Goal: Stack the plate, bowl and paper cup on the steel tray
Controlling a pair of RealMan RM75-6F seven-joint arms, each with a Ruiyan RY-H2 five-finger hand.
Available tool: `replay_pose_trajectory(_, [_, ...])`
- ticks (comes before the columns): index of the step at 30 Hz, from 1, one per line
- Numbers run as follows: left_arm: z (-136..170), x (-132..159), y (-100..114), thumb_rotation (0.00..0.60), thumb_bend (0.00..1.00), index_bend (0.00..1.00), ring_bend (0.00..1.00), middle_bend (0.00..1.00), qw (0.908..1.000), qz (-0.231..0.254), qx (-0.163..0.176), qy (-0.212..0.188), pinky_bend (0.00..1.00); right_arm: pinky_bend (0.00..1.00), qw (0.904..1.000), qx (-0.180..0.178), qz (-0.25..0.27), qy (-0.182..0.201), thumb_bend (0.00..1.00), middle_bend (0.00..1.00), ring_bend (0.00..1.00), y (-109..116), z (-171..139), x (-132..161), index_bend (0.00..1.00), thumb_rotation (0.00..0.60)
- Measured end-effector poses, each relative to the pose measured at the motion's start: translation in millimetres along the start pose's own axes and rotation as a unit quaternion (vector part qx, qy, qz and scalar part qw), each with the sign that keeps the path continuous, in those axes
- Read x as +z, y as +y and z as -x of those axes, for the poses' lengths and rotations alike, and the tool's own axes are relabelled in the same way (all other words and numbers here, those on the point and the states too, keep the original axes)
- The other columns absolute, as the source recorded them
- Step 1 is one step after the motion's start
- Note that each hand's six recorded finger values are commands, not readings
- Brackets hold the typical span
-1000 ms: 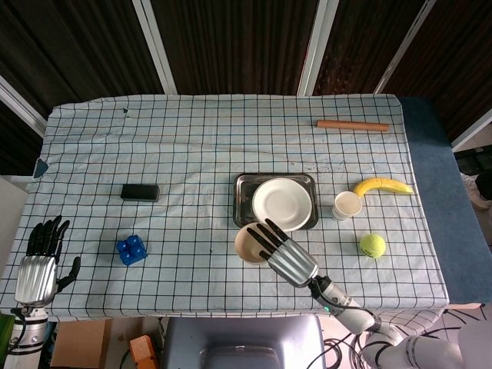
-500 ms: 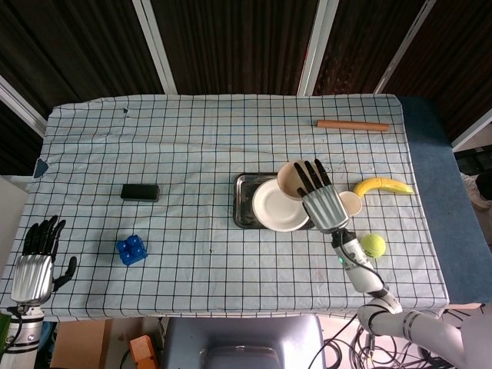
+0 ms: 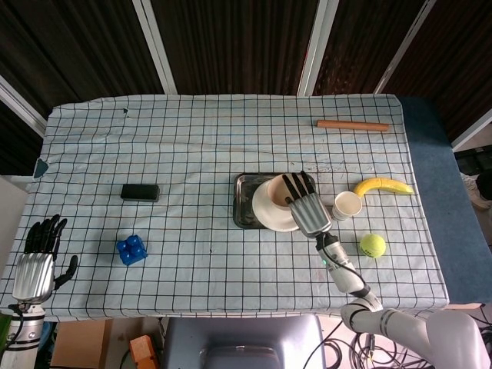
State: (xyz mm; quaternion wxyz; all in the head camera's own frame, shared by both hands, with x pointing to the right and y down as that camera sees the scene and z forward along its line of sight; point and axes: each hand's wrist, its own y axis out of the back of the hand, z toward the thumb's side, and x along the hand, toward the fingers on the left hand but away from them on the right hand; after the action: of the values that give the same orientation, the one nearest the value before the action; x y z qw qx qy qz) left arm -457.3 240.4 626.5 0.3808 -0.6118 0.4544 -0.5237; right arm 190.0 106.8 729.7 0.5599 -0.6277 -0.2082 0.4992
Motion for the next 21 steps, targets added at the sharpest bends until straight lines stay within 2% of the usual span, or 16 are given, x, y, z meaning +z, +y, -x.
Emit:
replay_pose_trajectory(5, [-0.3,0.3,-3.7,0.600,0.40,0.00,0.00,0.00,1.0000,0.003,-0.005,-0.001,0.00,0.00,0.9999,0.011,0.001,0.003,0.40,0.05,0.00,-4.6,-2.3,2.6,0.49,0.600])
replay_pose_trajectory(9, [0.9,0.8,-5.8,0.600,0.39,0.00,0.00,0.00,0.9999,-0.006,-0.010,-0.002,0.00,0.00,0.9998,0.016,0.003,0.007,0.29,0.05,0.00,-4.9,-5.4,2.3,0.40,0.600])
replay_pose_trajectory(16, [4.9,2.2,-4.9,0.600,0.39,0.00,0.00,0.00,1.0000,-0.003,-0.009,-0.002,0.00,0.00,0.9998,0.008,0.020,0.005,0.24,0.04,0.00,4.0,-12.2,-4.9,0.36,0.600])
replay_pose_trajectory(21, [6.2,2.1,-3.8,0.600,0.39,0.00,0.00,0.00,1.0000,-0.003,-0.008,-0.001,0.00,0.00,0.9990,-0.014,0.041,0.000,0.23,0.03,0.00,25.8,-26.2,-21.4,0.33,0.600])
